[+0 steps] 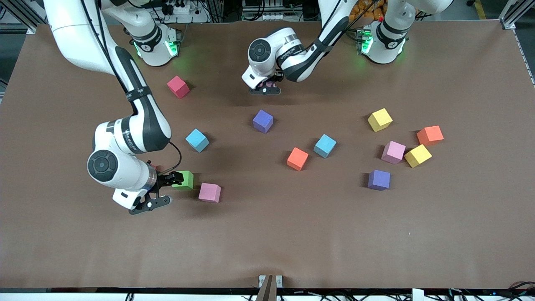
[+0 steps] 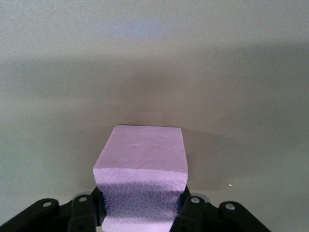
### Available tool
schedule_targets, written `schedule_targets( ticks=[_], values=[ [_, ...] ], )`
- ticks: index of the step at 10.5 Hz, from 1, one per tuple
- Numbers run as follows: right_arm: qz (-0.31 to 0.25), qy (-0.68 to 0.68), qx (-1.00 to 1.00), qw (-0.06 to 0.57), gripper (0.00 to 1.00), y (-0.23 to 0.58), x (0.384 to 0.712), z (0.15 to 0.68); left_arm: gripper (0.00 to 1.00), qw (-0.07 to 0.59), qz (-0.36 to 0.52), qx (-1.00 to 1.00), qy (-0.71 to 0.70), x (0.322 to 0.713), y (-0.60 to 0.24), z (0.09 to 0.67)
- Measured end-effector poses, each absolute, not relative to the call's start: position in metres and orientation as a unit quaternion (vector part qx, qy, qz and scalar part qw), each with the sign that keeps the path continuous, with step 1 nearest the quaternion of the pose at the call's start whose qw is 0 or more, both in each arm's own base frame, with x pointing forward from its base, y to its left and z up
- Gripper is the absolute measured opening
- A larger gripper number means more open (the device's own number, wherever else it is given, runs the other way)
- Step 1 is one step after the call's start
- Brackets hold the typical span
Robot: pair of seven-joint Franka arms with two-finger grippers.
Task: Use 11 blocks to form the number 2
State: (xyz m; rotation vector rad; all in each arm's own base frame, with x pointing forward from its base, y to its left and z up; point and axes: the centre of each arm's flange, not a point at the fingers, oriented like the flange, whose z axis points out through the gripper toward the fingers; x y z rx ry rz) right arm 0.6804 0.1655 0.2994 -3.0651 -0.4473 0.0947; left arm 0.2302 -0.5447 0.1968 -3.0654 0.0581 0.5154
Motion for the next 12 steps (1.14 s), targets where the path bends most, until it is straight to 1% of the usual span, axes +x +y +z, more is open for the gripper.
schedule_targets(
  ticks=[2, 3, 4, 6, 8, 10, 12],
  values=[
    [0.030, -0.142, -0.989, 0.021, 1.00, 0.162, 0.681, 0.300, 0.77, 0.030, 0.147, -0.988, 0.040, 0.227, -0.544, 0.191],
    [0.030, -0.141, -0.989, 0.020, 1.00, 0.161, 0.682, 0.300, 0.93, 0.036, 0.137, -0.989, 0.045, 0.225, -0.545, 0.188],
    [0.030, -0.141, -0.989, 0.020, 1.00, 0.161, 0.682, 0.300, 1.00, 0.036, 0.131, -0.990, 0.045, 0.226, -0.546, 0.190],
    [0.030, -0.141, -0.989, 0.020, 1.00, 0.161, 0.682, 0.300, 1.00, 0.024, 0.114, -0.993, 0.032, 0.246, -0.548, 0.206],
    [0.029, -0.141, -0.989, 0.020, 1.00, 0.161, 0.682, 0.300, 1.00, 0.007, 0.093, -0.995, 0.019, 0.265, -0.548, 0.236],
    [0.029, -0.141, -0.989, 0.020, 1.00, 0.161, 0.682, 0.300, 1.00, 0.016, 0.084, -0.996, 0.016, 0.270, -0.544, 0.268],
    [0.029, -0.141, -0.989, 0.021, 1.00, 0.162, 0.682, 0.301, 1.00, 0.009, 0.069, -0.998, -0.005, 0.291, -0.534, 0.297]
  ],
)
